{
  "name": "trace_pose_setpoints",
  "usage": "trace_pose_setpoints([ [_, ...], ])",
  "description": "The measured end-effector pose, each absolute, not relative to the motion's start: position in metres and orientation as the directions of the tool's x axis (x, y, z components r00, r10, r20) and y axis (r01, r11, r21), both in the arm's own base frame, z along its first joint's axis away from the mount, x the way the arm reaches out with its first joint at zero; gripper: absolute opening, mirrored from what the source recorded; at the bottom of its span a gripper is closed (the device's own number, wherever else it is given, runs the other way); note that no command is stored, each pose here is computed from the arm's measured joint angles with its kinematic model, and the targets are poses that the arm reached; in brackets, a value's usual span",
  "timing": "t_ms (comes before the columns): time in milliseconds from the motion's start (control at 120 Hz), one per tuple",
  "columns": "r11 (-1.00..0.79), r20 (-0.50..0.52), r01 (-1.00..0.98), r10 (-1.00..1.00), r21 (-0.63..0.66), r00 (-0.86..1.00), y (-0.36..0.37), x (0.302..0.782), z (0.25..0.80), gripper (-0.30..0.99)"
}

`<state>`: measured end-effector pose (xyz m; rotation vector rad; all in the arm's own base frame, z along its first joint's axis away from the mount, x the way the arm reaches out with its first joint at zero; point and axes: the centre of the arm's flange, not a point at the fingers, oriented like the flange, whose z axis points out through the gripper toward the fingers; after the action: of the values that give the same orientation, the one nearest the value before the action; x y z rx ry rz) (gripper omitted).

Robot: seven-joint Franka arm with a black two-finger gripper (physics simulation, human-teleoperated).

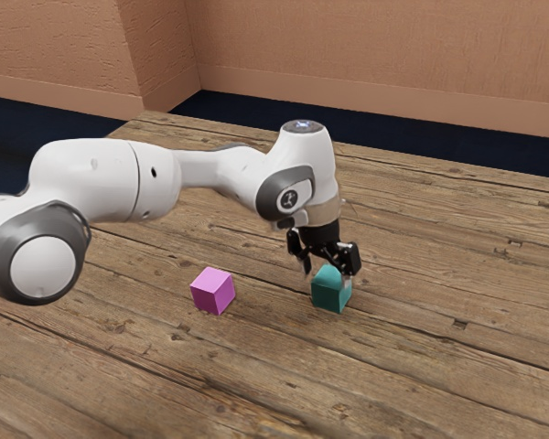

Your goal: Pick up the blue block with one arm, and put the blue block on the pink block with one arm

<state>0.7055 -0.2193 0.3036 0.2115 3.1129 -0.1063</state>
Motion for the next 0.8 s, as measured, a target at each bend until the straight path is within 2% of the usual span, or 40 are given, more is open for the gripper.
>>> trace_pose_setpoints([
  [800, 0.989, -0.023, 0.129, 0.127, -0.076, -0.992, -0.218, 0.717, 0.285, 0.69],
])
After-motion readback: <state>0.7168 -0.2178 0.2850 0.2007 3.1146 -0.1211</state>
